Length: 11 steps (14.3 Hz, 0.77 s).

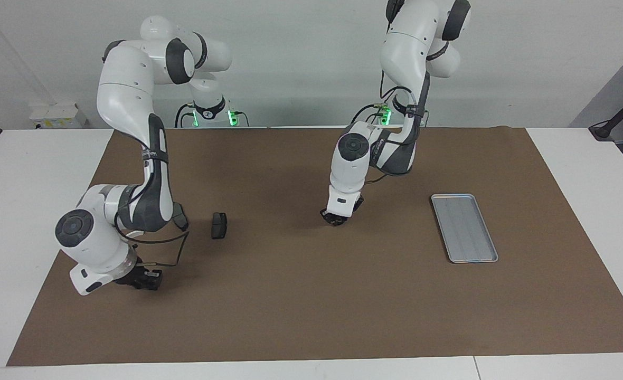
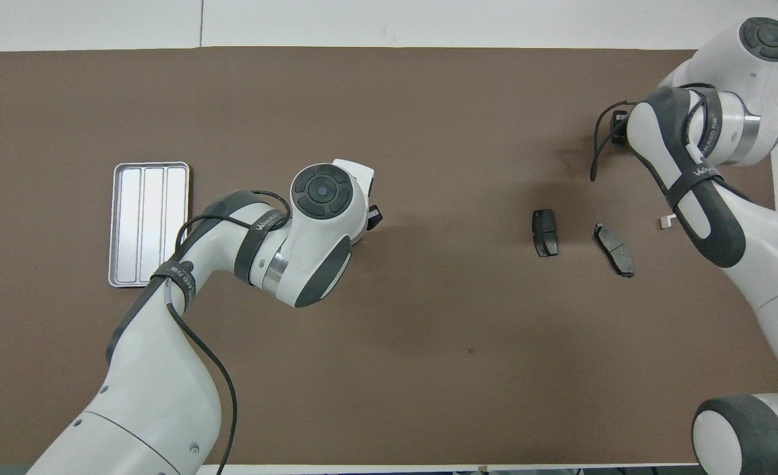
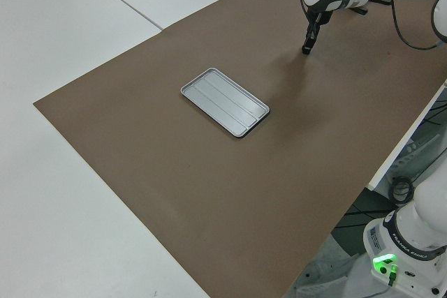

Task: Pick bearing gear from pile to tray
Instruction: 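Carry the bearing with the left gripper over the silver tray, then place the bearing in the tray while the right gripper grabs another bearing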

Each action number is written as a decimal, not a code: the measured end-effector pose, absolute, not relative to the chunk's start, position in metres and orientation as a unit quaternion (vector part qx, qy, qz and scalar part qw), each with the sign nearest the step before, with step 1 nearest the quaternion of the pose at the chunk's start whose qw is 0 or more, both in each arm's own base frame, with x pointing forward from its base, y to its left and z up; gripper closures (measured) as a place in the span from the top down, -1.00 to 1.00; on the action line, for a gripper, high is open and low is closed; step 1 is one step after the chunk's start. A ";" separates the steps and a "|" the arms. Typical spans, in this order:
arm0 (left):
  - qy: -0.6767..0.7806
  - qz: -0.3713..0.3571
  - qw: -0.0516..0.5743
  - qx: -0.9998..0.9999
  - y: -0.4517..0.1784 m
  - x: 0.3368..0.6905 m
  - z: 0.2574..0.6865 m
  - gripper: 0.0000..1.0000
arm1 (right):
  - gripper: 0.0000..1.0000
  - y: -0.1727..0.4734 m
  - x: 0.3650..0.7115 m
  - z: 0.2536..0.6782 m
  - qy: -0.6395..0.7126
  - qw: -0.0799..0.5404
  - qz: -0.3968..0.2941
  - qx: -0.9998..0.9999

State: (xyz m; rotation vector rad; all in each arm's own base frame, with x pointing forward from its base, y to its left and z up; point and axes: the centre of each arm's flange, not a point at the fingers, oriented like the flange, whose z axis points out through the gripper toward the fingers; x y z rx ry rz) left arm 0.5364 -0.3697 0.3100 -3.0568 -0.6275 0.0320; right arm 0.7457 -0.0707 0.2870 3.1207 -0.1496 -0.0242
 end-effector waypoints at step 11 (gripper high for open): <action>-0.031 0.036 0.017 -0.999 -0.072 0.564 0.389 -0.28 | -0.52 -0.035 0.734 0.339 -0.025 0.010 -0.053 0.998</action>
